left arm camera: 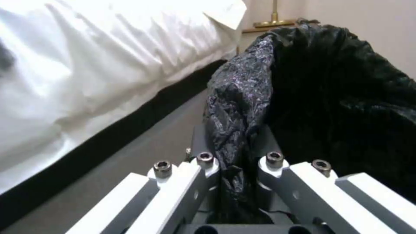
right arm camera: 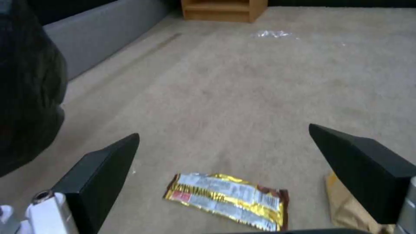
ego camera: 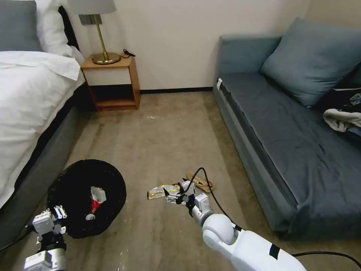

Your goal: Pick up the trash bin, then pick up the garbage on the floor and place it into the trash bin.

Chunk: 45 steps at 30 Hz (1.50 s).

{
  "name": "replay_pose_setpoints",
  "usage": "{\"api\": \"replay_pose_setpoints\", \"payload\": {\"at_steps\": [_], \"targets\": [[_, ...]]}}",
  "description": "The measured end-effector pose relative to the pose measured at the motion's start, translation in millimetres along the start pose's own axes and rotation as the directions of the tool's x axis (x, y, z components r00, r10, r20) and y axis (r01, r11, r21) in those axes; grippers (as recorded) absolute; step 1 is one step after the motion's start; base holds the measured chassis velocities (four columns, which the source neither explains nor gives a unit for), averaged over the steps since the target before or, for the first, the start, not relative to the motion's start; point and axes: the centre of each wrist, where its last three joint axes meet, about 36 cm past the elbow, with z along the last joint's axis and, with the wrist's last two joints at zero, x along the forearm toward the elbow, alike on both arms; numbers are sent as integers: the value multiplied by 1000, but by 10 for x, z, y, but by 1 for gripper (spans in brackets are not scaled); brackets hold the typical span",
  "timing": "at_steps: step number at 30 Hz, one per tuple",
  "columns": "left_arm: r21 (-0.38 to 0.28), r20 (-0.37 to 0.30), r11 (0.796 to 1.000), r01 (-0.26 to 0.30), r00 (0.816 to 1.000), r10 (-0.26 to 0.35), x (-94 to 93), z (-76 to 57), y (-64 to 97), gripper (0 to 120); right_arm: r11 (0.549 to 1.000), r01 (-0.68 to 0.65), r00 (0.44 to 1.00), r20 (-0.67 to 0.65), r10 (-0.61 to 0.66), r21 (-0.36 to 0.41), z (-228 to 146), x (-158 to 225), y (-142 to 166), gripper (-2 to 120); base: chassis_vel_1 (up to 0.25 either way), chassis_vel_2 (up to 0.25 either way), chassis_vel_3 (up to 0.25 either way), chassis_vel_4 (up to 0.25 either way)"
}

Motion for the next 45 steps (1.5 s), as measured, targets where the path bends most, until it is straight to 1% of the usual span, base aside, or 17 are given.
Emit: {"api": "replay_pose_setpoints", "payload": {"at_steps": [17, 27, 32, 34, 35, 36, 37, 39, 40, 43, 45], "targets": [[-3, 3, 1000, 10, 1000, -10, -39, 1, 26, 6, 998, 42, 999, 14, -42, 44, 55, -110, 11, 100, -107, 107, 104, -105], [-4, 2, 1000, 10, 1000, -10, -83, -21, 26, 5, 993, 92, 996, 15, -93, 76, 86, -220, 25, 100, -102, 98, 93, -95], [-7, 12, 1000, -12, 1000, 12, -108, -52, 48, 5, 987, 121, 993, -1, -121, 105, 140, -329, 9, 100, -101, 91, 92, -106], [-1, 18, 1000, -15, 1000, 15, -127, -66, 50, 5, 980, 153, 988, -27, -150, 126, 147, -422, -48, 100, -110, 93, 110, -92], [1, 21, 1000, -16, 1000, 16, -135, -69, 49, 5, 972, 194, 981, -46, -189, 132, 147, -486, -119, 100, -108, 92, 95, -94], [1, 21, 1000, -16, 1000, 16, -135, -69, 49, 5, 972, 194, 981, -46, -189, 132, 147, -486, -119, 100, -108, 92, 95, -94], [2, 22, 1000, -16, 1000, 16, -142, -64, 50, 5, 962, 240, 970, -68, -233, 133, 143, -545, -192, 100, -80, 86, 95, -96], [2, 25, 1000, -14, 1000, 14, -153, -52, 54, 5, 927, 355, 931, -134, -340, 120, 136, -657, -350, 100, -71, 51, 72, -67], [2, 25, 1000, -14, 1000, 14, -153, -52, 54, 5, 927, 355, 931, -134, -340, 120, 136, -657, -350, 100, -62, 51, 72, -39], [4, 24, 1000, -12, 1000, 11, -156, -39, 61, 5, 876, 469, 871, -226, -437, 115, 170, -799, -469, 100, 0, 0, 0, 0], [4, 23, 1000, -11, 1000, 11, -156, -32, 65, 5, 867, 484, 861, -245, -446, 122, 192, -835, -476, 100, 0, 0, 0, 0]]}}
